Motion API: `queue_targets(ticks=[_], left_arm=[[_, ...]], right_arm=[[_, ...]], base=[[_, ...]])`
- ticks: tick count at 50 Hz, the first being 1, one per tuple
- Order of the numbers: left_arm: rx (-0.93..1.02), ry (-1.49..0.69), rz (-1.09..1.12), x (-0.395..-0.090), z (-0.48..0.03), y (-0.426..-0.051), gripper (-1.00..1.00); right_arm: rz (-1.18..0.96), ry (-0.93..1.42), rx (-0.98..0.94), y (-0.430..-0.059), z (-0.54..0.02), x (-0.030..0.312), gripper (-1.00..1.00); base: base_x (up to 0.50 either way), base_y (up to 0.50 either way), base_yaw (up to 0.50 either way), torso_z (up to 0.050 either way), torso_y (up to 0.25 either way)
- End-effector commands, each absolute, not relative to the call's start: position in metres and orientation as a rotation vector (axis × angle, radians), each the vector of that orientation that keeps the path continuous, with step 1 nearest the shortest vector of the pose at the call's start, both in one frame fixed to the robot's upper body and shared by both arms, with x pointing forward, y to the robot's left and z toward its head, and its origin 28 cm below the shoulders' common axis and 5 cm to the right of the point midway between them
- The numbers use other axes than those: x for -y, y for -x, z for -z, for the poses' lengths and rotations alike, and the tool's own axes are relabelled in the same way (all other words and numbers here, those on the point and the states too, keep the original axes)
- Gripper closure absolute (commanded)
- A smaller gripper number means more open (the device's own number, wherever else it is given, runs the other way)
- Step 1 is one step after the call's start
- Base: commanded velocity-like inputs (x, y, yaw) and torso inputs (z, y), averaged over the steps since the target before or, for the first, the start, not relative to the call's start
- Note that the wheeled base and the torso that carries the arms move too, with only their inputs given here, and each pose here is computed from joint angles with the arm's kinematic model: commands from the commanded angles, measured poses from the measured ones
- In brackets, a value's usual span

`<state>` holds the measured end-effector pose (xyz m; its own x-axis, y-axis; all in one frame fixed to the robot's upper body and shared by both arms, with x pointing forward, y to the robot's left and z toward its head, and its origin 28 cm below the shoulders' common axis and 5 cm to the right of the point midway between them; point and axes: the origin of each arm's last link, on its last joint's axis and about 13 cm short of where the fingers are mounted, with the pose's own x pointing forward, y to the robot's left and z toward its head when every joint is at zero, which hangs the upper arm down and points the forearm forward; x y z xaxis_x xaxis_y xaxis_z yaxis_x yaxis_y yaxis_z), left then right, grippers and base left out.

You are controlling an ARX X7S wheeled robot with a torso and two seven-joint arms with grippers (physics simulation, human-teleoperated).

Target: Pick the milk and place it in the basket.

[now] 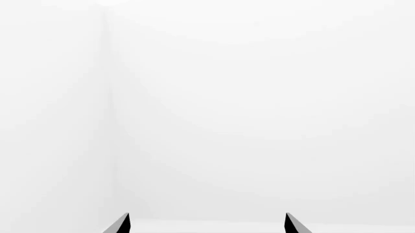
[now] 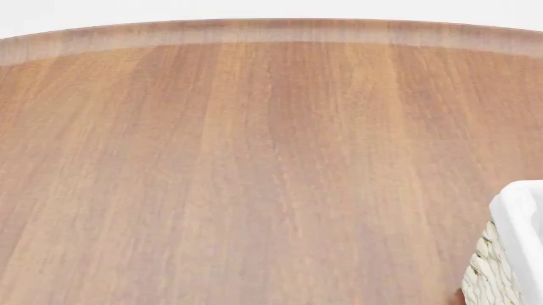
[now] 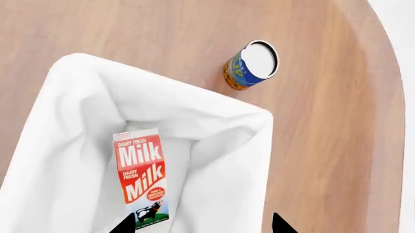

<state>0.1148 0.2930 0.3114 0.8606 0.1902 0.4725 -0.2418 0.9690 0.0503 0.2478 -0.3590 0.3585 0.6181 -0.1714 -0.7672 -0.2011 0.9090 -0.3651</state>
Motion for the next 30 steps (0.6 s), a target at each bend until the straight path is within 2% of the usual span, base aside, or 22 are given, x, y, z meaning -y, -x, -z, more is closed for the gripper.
queue_targets(ticks=[1, 6, 17, 22, 30], left_arm=[[0.499, -0.091, -0.221, -0.294, -0.312, -0.115, -1.0], [0.501, -0.092, -0.224, -0.294, -0.313, -0.114, -1.0], [0.504, -0.092, -0.225, -0.294, -0.315, -0.113, -1.0], [0.5, -0.092, -0.224, -0.294, -0.313, -0.114, -1.0], [0.5, -0.092, -0.223, -0.294, -0.313, -0.114, -1.0]], right_arm=[[-0.009, 0.406, -0.719, -0.247, -0.404, 0.355, -1.0], [0.015, 0.4, -0.631, -0.241, -0.429, 0.356, -1.0], [-0.021, 0.302, -0.163, -0.241, -0.488, 0.345, -1.0], [-0.018, 0.319, -0.014, -0.244, -0.504, 0.343, -1.0], [0.181, 0.36, 0.203, -0.247, -0.532, 0.342, -1.0]], base=[[0.0, 0.0, 0.0, 0.0, 0.0], [0.0, 0.0, 0.0, 0.0, 0.0], [0.0, 0.0, 0.0, 0.0, 0.0], [0.0, 0.0, 0.0, 0.0, 0.0], [0.0, 0.0, 0.0, 0.0, 0.0]])
